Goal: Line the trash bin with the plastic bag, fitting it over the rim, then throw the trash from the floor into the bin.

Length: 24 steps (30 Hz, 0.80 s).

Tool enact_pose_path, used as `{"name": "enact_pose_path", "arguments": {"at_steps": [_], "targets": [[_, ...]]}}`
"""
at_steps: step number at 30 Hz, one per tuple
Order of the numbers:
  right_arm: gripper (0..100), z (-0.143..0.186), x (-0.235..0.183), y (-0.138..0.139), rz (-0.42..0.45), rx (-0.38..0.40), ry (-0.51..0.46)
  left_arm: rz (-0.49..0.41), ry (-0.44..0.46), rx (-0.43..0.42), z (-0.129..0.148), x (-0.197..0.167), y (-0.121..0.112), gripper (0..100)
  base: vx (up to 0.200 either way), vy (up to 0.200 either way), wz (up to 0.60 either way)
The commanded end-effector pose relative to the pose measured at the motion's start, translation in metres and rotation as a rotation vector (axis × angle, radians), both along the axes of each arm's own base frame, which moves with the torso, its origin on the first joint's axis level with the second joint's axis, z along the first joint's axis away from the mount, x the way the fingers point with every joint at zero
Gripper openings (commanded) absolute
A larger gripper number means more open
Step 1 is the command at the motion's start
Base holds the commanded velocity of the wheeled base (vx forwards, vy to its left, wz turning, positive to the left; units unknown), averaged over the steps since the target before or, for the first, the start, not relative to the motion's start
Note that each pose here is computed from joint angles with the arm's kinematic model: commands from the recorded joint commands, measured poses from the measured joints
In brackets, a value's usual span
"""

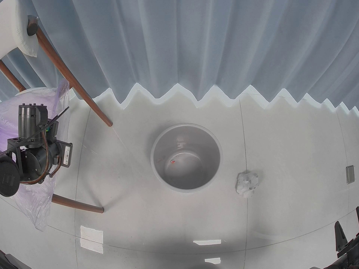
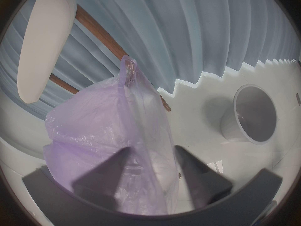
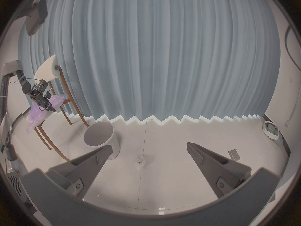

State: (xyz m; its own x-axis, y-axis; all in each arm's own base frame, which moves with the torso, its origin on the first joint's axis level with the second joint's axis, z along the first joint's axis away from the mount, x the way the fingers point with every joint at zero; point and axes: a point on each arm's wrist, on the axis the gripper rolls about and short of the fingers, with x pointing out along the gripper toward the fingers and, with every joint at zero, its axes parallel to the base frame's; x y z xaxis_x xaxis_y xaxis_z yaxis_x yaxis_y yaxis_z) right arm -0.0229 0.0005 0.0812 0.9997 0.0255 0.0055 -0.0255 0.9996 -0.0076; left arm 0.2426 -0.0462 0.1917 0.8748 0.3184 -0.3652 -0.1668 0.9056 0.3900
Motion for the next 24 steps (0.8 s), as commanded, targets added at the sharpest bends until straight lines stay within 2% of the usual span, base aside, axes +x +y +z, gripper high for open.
{"name": "enact_pose_path", "arguments": {"at_steps": [1,3,8,11,13,16,21,22,23,24], "targets": [[100,-0.005,0.0,0.0,0.001,0.0,0.001,0.009,-0.012,-0.007,0.003,-0.002,0.003,0,0.0,0.0,0.0],[100,-0.005,0.0,0.0,0.001,0.0,0.001,0.043,-0.05,-0.031,0.008,-0.01,0.013,0,0.0,0.0,0.0],[100,-0.005,0.0,0.0,0.001,0.0,0.001,0.05,-0.099,-0.046,0.014,-0.038,0.021,0,0.0,0.0,0.0],[100,-0.005,0.0,0.0,0.001,0.0,0.001,-0.008,-0.153,-0.086,0.024,-0.052,0.022,0,0.0,0.0,0.0],[100,-0.005,0.0,0.0,0.001,0.0,0.001,-0.105,-0.233,-0.172,0.034,-0.064,0.021,0,0.0,0.0,0.0],[100,-0.005,0.0,0.0,0.001,0.0,0.001,-0.192,-0.304,-0.226,0.043,-0.07,0.019,0,0.0,0.0,0.0],[100,-0.005,0.0,0.0,0.001,0.0,0.001,-0.351,-0.326,-0.327,0.051,-0.069,0.014,0,0.0,0.0,0.0],[100,-0.005,0.0,0.0,0.001,0.0,0.001,-0.357,-0.326,-0.331,0.051,-0.069,0.014,0,0.0,0.0,0.0],[100,-0.005,0.0,0.0,0.001,0.0,0.001,-0.419,-0.327,-0.35,0.055,-0.067,0.012,0,0.0,0.0,0.0],[100,-0.005,0.0,0.0,0.001,0.0,0.001,-0.442,-0.33,-0.359,0.057,-0.066,0.011,0,0.0,0.0,0.0]]}}
